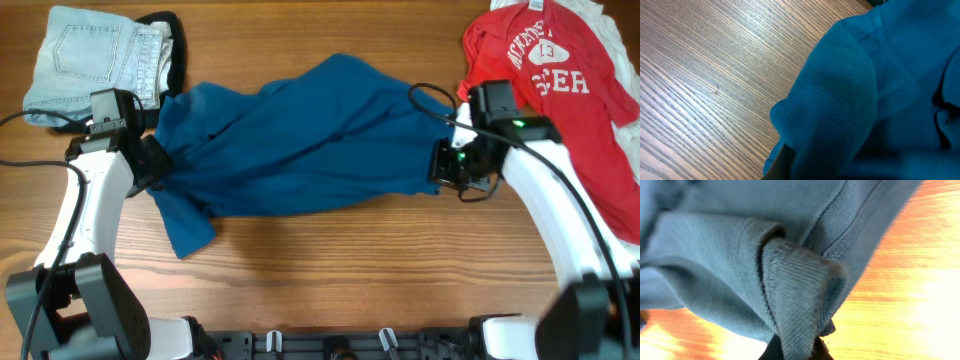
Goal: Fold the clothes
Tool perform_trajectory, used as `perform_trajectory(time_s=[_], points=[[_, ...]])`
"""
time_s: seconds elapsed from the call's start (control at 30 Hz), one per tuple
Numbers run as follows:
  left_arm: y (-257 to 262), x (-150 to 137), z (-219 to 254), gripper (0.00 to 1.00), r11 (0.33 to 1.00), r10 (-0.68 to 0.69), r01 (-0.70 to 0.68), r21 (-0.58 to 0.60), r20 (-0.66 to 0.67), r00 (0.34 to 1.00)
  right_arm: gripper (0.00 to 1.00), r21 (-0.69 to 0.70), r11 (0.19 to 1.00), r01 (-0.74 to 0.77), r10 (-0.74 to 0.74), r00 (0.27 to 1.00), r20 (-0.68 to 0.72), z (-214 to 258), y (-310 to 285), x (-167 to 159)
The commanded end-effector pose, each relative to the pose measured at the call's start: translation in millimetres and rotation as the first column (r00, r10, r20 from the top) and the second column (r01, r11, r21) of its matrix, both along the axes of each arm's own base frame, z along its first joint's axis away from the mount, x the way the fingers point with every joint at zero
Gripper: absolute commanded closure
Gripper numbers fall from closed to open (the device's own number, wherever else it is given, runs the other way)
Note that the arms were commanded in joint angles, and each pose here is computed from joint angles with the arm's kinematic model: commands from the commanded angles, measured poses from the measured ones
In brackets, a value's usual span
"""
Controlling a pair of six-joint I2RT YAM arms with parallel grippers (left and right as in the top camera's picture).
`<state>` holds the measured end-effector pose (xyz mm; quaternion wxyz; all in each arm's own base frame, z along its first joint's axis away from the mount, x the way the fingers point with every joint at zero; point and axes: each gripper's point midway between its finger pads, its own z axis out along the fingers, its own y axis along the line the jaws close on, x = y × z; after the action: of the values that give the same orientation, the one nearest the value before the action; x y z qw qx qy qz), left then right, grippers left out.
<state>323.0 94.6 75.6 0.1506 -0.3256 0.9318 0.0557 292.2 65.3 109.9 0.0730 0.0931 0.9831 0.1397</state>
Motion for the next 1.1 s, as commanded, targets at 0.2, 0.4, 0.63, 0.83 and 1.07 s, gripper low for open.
perform_trajectory(time_s=[0.2,0.4,0.63,0.83,1.07], points=[[2,1,6,0.96,1.000,0.016,-0.016,-0.001,0.014,1.000,0.94,0.002,1.000,0.029,-0.029,0.995,0.094,10,-2,24],[3,1,6,0.96,1.000,0.016,-0.016,-0.001,0.014,1.000,0.02,0.034,0.997,-0.065,0.064,0.998,0.029,-36,9,41],[2,1,6,0.96,1.000,0.016,-0.016,-0.001,0.014,1.000,0.03,0.004,0.999,-0.046,0.046,0.995,-0.085,-45,2,17],[2,1,6,0.96,1.000,0.016,-0.016,-0.001,0.015,1.000,0.29,-0.047,0.998,-0.043,0.037,0.991,-0.128,-64,-7,2],[3,2,6,0.96,1.000,0.016,-0.016,0.000,0.018,1.000,0.39,-0.103,0.995,-0.014,0.000,0.992,-0.129,-96,-18,-11]])
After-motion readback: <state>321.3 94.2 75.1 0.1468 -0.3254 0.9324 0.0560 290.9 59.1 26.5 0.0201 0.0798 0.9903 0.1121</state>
